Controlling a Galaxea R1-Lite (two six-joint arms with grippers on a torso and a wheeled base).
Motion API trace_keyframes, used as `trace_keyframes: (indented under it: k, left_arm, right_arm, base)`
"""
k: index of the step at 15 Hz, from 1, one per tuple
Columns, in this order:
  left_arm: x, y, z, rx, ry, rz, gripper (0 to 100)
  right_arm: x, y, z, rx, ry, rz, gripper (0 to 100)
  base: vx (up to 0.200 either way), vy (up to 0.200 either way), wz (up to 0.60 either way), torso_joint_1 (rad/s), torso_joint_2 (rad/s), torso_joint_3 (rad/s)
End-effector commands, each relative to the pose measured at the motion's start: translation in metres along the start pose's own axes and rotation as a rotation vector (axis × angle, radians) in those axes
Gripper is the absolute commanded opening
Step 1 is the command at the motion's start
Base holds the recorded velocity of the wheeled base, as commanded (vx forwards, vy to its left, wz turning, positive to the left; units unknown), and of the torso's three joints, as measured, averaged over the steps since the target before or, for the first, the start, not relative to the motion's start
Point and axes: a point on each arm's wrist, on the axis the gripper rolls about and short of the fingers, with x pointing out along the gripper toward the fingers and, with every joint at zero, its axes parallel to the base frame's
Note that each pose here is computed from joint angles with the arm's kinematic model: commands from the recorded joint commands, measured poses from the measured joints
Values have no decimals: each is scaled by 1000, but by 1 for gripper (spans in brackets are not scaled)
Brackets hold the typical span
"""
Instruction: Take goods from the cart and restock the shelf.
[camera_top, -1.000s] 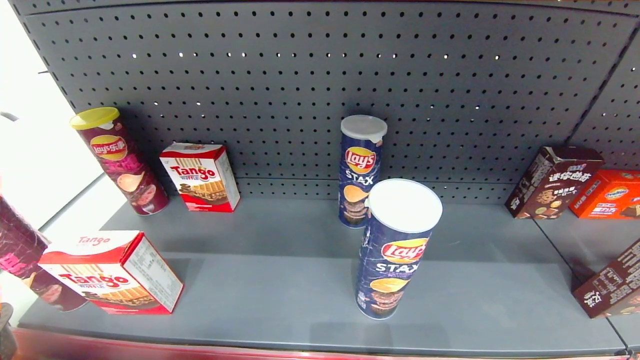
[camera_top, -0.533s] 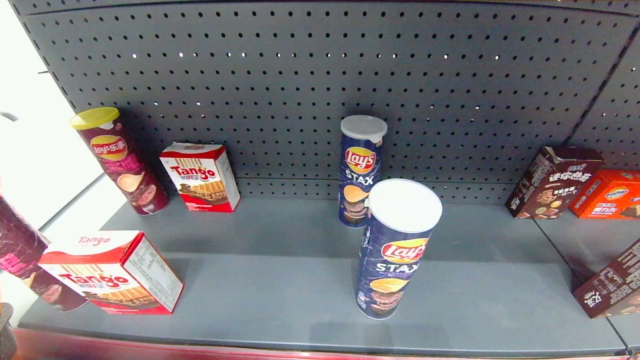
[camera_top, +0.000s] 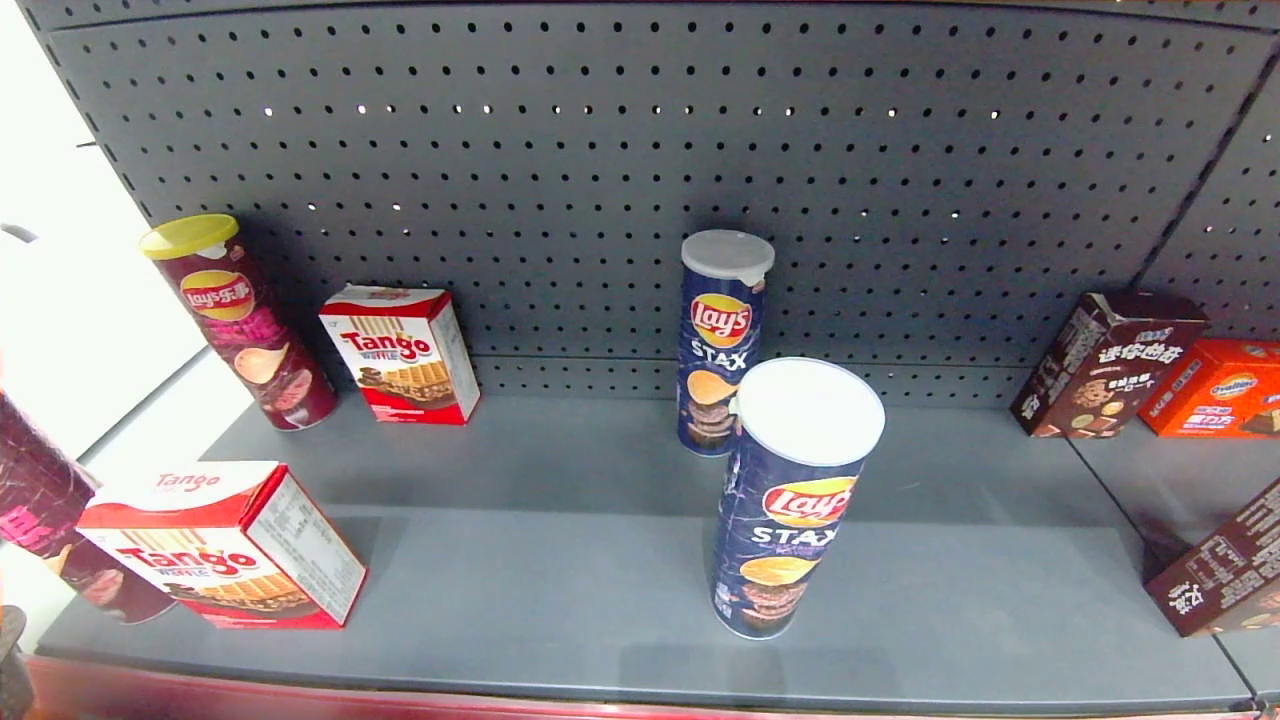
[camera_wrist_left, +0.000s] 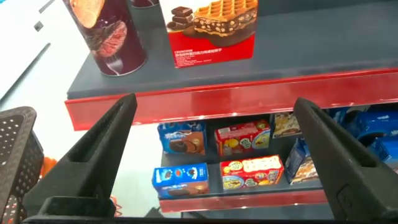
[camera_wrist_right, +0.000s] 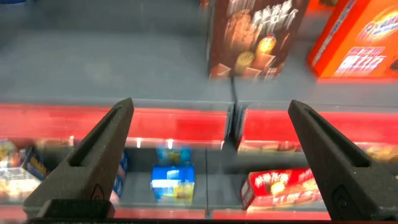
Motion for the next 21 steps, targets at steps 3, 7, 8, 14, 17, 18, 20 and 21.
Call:
trace_keyframes:
  k: [3, 7, 8, 14, 17, 18, 20, 21]
  left_arm:
    - [0, 0, 0, 7, 2, -24, 100]
    - [0, 0, 0, 5, 1, -21, 100]
    - [0, 0, 0, 2, 2, -23, 100]
    - [0, 0, 0, 1, 2, -23, 100]
    - [0, 0, 0, -1, 2, -26, 100]
    - [0, 0, 0, -1, 2, -24, 100]
    - [0, 0, 0, -1, 2, -24, 100]
    - [0, 0, 0, -1, 2, -24, 100]
  right_arm:
    - [60, 5, 114, -45, 120, 242, 100]
    - [118, 30, 149, -101, 176, 535, 100]
    - [132, 38, 154, -106, 197, 575, 100]
    - [189, 89, 111, -223, 382, 750, 100]
    - [198, 105, 100, -237, 411, 795, 100]
    - [198, 108, 95, -243, 431, 812, 100]
    - [205, 117, 90, -250, 449, 830, 100]
    - [206, 120, 88, -252, 448, 836, 100]
  base:
    - [0, 0, 0, 0, 0, 0]
    - [0, 0, 0, 0, 0, 0]
    - [0, 0, 0, 0, 0, 0]
    - [0, 0, 0, 0, 0, 0]
    - [0, 0, 0, 0, 0, 0]
    - [0, 0, 0, 0, 0, 0]
    - [0, 0, 0, 0, 0, 0]
    - [0, 0, 0, 0, 0, 0]
